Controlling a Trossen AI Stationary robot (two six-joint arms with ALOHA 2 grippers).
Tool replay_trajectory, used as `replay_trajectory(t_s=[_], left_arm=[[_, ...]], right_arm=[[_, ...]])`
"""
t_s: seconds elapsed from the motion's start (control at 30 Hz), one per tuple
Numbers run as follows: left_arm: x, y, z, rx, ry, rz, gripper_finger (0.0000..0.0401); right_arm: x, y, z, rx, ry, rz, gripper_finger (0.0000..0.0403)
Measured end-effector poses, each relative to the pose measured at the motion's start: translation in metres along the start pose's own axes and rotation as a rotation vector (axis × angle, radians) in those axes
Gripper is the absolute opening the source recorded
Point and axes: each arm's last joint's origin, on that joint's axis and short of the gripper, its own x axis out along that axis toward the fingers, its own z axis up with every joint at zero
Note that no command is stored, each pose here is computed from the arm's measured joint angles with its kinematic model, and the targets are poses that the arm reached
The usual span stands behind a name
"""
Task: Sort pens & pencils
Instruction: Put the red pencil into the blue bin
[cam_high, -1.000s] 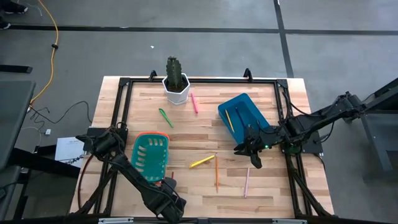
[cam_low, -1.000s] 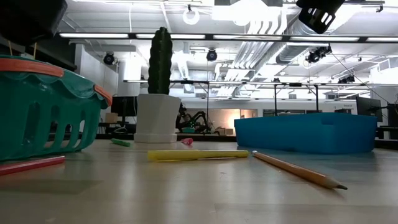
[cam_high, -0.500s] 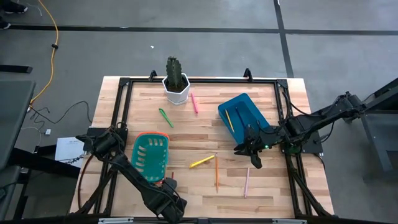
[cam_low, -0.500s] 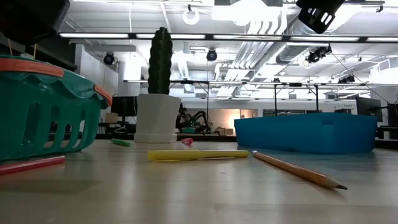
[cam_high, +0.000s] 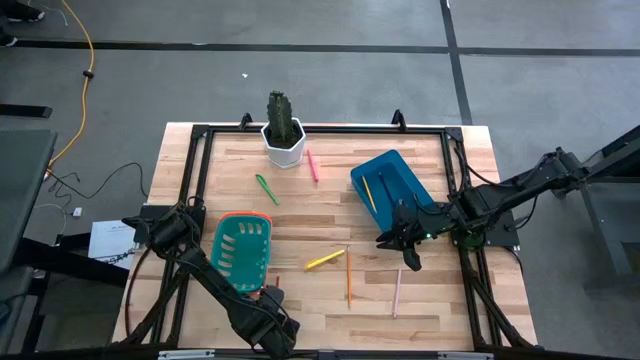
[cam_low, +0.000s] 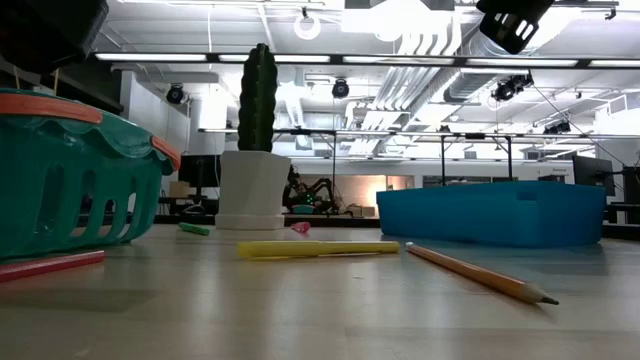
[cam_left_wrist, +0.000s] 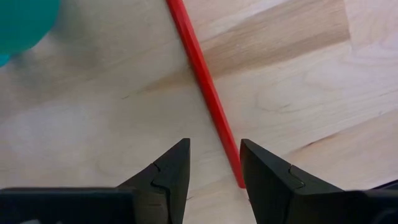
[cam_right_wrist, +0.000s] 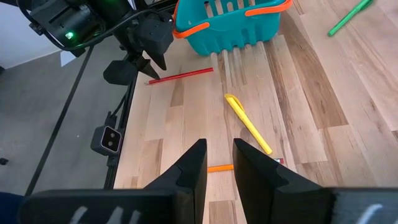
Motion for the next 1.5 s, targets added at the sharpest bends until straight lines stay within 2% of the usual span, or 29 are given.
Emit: replay_trajectory(t_s=[0.47, 0.67, 0.8, 1.5], left_arm=[[0.016, -0.008, -0.004, 0.003, 0.039, -0.021, 0.0129], [0.003, -0.006, -0.003, 0.017, -0.001, 0.073, 0.0129], [0.001, -0.004, -0.002, 0.022, -0.008, 0.094, 0.0129], [0.0, -0.004, -0.002, 0.029, 0.012, 0.099, 0.0129]], right_arm=[[0.0, 0.0, 0.0, -0.005, -0.001, 0.001, 0.0069], [0.0, 0.0, 0.0, -0.005, -0.002, 0.001, 0.0069], [0.0, 0.0, 0.001, -0.005, -0.003, 0.0, 0.0069], [0.0, -0.003, 0.002, -0.005, 0.003, 0.009, 0.0069]])
